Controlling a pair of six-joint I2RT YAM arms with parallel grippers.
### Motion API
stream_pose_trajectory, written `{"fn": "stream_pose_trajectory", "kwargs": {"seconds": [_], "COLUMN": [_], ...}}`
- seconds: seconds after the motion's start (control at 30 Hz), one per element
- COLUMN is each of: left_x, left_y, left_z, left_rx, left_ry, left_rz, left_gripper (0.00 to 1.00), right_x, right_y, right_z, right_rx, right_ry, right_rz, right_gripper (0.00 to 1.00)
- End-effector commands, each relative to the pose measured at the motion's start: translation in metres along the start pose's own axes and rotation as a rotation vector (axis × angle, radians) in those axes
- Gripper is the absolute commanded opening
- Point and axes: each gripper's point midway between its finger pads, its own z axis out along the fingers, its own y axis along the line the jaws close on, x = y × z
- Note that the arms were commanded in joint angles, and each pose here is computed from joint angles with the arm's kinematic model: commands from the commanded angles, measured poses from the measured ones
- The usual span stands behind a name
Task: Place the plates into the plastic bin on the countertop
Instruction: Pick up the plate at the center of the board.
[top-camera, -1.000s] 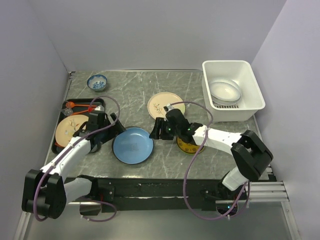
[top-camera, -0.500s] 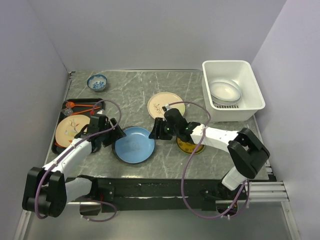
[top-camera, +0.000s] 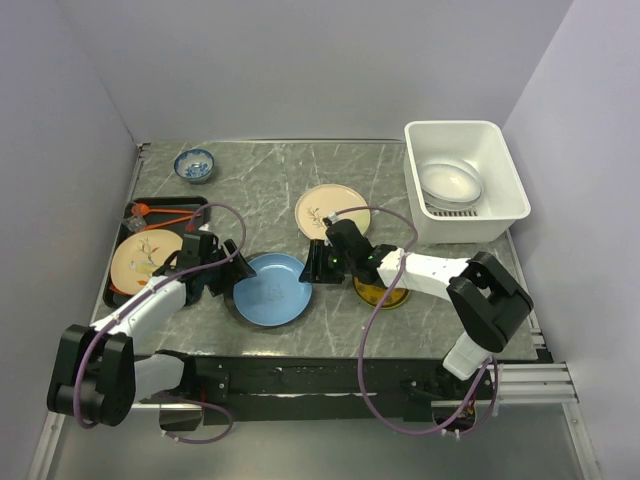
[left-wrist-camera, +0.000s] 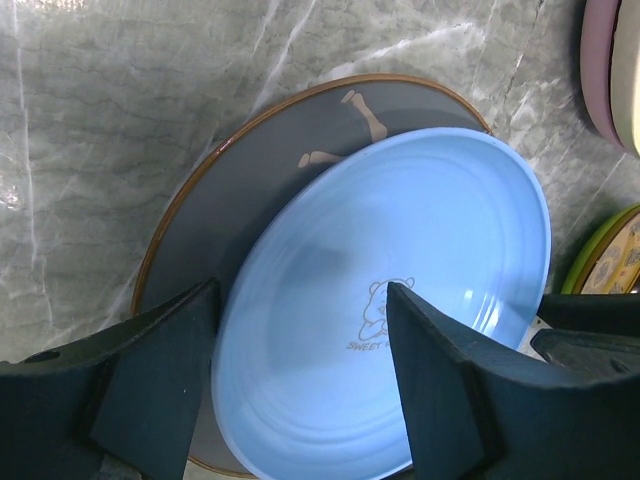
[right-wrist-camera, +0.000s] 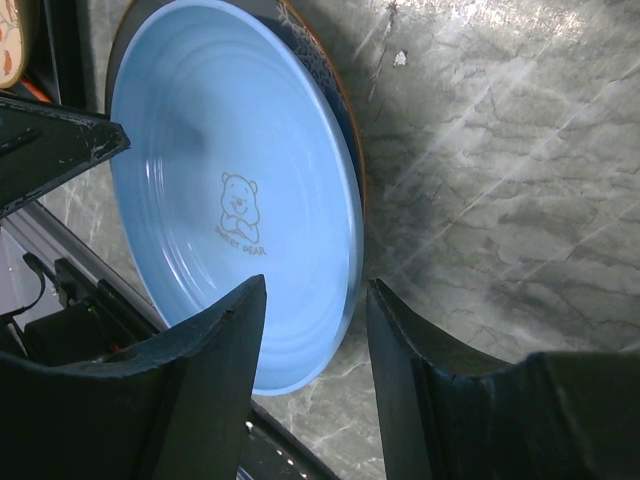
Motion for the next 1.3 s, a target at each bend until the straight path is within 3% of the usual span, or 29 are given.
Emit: {"fn": "stream_pose_trajectory", "kwargs": {"seconds": [0.0,0.3,0.4,0.43,0.53,0.63,1.27], "left_x": [-0.006,-0.007,-0.009,-0.009,-0.011,-0.013,-0.032], "left_y": [-0.01,-0.013,-0.014,-0.014,-0.015,-0.017,-0.033], "left_z": [-0.001,-0.001,-0.002,-0.002,-0.004,-0.006,-0.024], "left_rx": [0.048,0.061,0.06,0.057,0.058,0.06,0.106], "left_ry": [-0.014,-0.013,-0.017,-0.021,-0.027,-0.034,-0.122], "left_rz": [0.026,0.03,0.032,0.034,0.033,0.036,0.04], "left_gripper": [0.72,0.71,0.72,0.72,0.73,0.75,0.86], "right_x": [-0.006,0.005,0.003,0.002,-0.002,-0.003,-0.007], "right_y": [0.009,0.009,0.008,0.009,0.008,0.01,0.009], "right_z": [0.005,0.017,0.015,0.013,0.01,0.008,-0.009], "right_rx": [-0.018,-0.05,-0.052,-0.054,-0.046,-0.047,-0.039], "right_ry": [-0.002,0.044,0.025,0.019,-0.001,-0.005,-0.032], "right_rz": [-0.018,-0.008,-0.008,-0.006,-0.011,-0.016,-0.027], "right_gripper": [0.52,0.49,0.37,0.27,0.13,0.06,0.01]}}
